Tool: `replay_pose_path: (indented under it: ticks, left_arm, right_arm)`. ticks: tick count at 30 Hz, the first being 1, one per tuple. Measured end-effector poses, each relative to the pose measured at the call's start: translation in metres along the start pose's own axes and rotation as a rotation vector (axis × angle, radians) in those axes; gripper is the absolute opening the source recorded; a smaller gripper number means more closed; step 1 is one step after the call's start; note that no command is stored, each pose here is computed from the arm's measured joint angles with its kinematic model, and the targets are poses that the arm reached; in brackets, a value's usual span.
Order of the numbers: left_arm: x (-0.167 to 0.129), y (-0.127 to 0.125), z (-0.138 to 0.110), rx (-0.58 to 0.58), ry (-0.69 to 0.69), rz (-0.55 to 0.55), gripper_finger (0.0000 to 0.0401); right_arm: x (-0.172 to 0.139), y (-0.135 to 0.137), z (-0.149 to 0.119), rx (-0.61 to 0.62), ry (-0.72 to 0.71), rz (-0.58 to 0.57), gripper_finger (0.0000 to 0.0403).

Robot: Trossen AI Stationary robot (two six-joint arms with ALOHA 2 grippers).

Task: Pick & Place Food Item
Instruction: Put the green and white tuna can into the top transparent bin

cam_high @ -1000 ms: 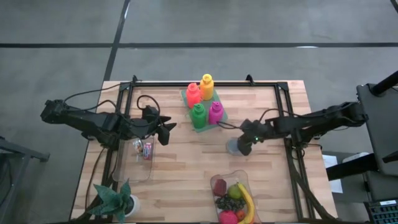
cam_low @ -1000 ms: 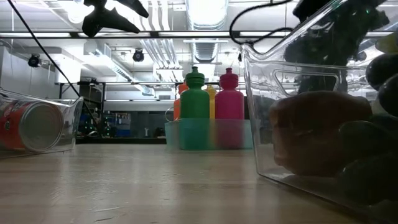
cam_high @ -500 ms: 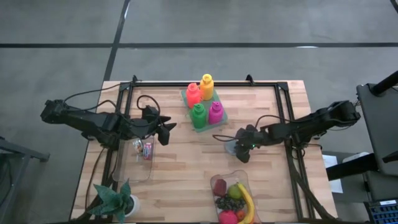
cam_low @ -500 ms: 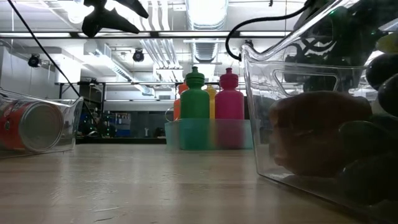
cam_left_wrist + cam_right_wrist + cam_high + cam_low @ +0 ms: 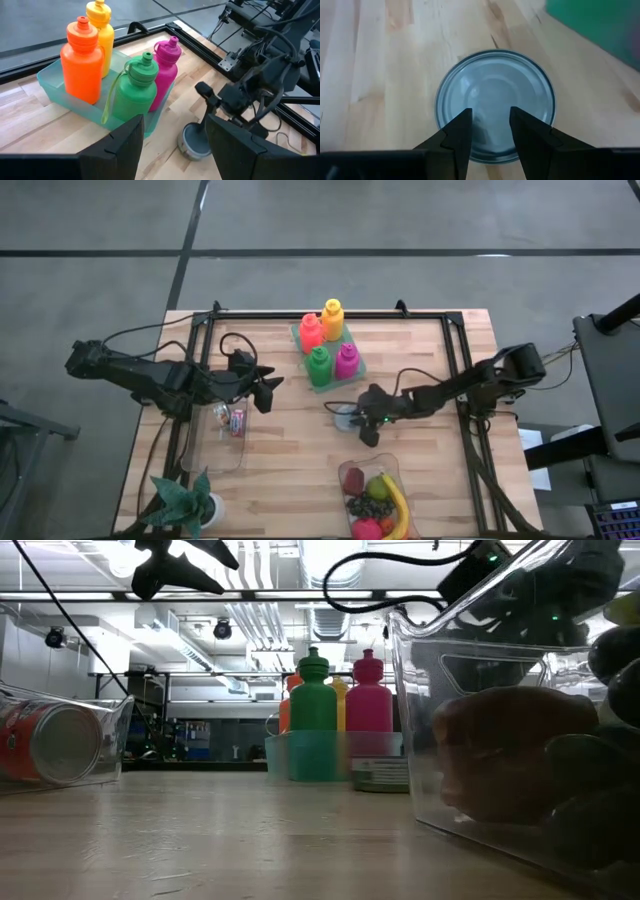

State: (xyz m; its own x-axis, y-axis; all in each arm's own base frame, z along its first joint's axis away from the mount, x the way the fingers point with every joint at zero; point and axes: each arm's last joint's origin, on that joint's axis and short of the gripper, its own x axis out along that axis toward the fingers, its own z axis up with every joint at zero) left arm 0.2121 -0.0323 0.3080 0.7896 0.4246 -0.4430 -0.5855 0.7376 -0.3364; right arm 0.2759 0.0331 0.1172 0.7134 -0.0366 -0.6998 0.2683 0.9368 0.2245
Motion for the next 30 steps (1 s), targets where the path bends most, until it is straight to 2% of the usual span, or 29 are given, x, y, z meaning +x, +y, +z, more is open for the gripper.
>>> replay_pose_path:
  ticks: [6,10,16,20,26,30]
  left_arm:
    - [0.0,0.0,0.0,-0.001,0.0,0.0,0.0216]
    - [0.0,0.0,0.0,-0.001,0.0,0.0,0.0216]
    - [0.0,0.0,0.0,-0.001,0.0,-0.001,0.0216]
    - [0.0,0.0,0.0,-0.002,0.0,-0.001,0.0216]
    - [0.0,0.0,0.0,-0.011,0.0,-0.001,0.0216]
    - [0.0,0.0,0.0,-0.036,-0.001,-0.001,0.0216]
  right_arm:
    - [0.029,0.01,0.012,0.002,0.0,-0.003,0.0134]
    - [0.045,0.02,0.028,-0.01,-0.019,0.007,0.0134]
    - [0.063,0.037,0.056,-0.097,-0.058,0.038,0.0134]
    - [0.073,0.047,0.071,-0.098,-0.052,0.075,0.0134]
    - [0.065,0.063,0.098,-0.156,-0.066,0.211,0.0134]
    - [0.043,0.067,0.115,-0.199,-0.108,0.221,0.0134]
